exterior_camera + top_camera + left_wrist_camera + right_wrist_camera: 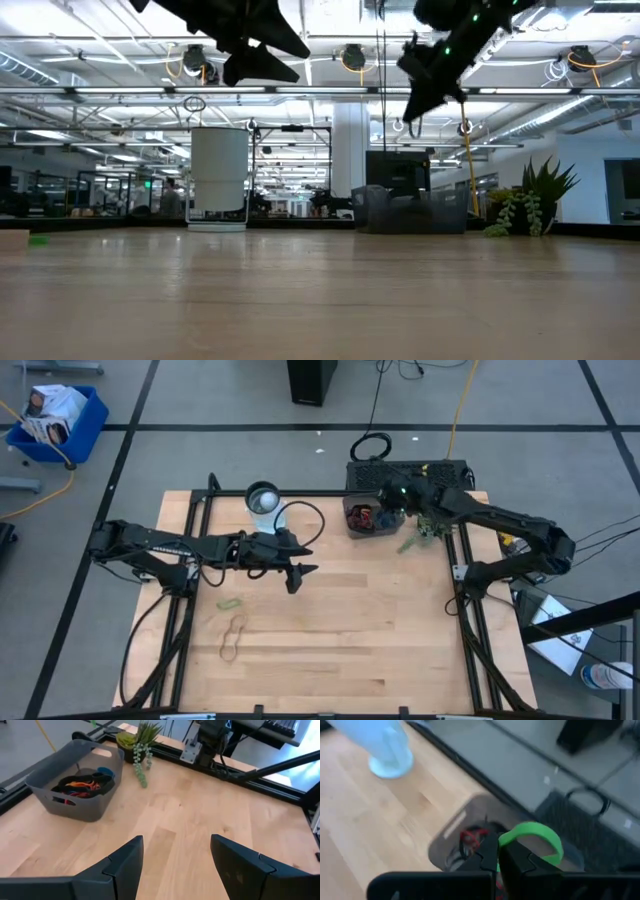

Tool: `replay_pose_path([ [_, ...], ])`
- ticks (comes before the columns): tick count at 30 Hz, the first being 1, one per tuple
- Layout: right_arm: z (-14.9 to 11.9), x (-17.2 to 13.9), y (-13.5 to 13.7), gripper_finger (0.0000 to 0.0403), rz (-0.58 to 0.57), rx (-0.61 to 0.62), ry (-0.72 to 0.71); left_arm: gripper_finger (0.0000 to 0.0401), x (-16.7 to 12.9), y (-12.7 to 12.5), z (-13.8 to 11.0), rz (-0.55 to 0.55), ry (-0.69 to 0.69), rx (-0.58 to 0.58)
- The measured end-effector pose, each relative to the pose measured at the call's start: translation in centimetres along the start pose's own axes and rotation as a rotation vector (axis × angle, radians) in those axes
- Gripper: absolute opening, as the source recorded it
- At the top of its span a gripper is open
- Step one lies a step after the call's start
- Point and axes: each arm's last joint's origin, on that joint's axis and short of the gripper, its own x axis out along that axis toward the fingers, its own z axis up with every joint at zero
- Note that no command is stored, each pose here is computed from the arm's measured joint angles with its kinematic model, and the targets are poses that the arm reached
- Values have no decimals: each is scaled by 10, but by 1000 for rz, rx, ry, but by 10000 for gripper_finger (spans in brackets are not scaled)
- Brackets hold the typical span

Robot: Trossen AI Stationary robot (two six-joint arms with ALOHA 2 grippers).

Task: Pick and place rubber bands into bin
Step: Put the green rubber band into the black bin

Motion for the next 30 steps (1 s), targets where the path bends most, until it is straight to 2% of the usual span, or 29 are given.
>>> replay_pose_path([
  [7, -16, 55, -20, 0, -18, 51, 209, 237, 0, 0, 1, -1, -6, 0],
  [15, -40, 101, -20, 0, -5, 51, 364, 237, 0, 0, 1, -1, -5, 3],
  [23, -58, 116, -20, 14, -15, 44, 436, 237, 0, 0, 1, -2, -4, 3],
  [30, -63, 118, -20, 44, -16, 52, 420, 237, 0, 0, 1, -2, -4, 3],
])
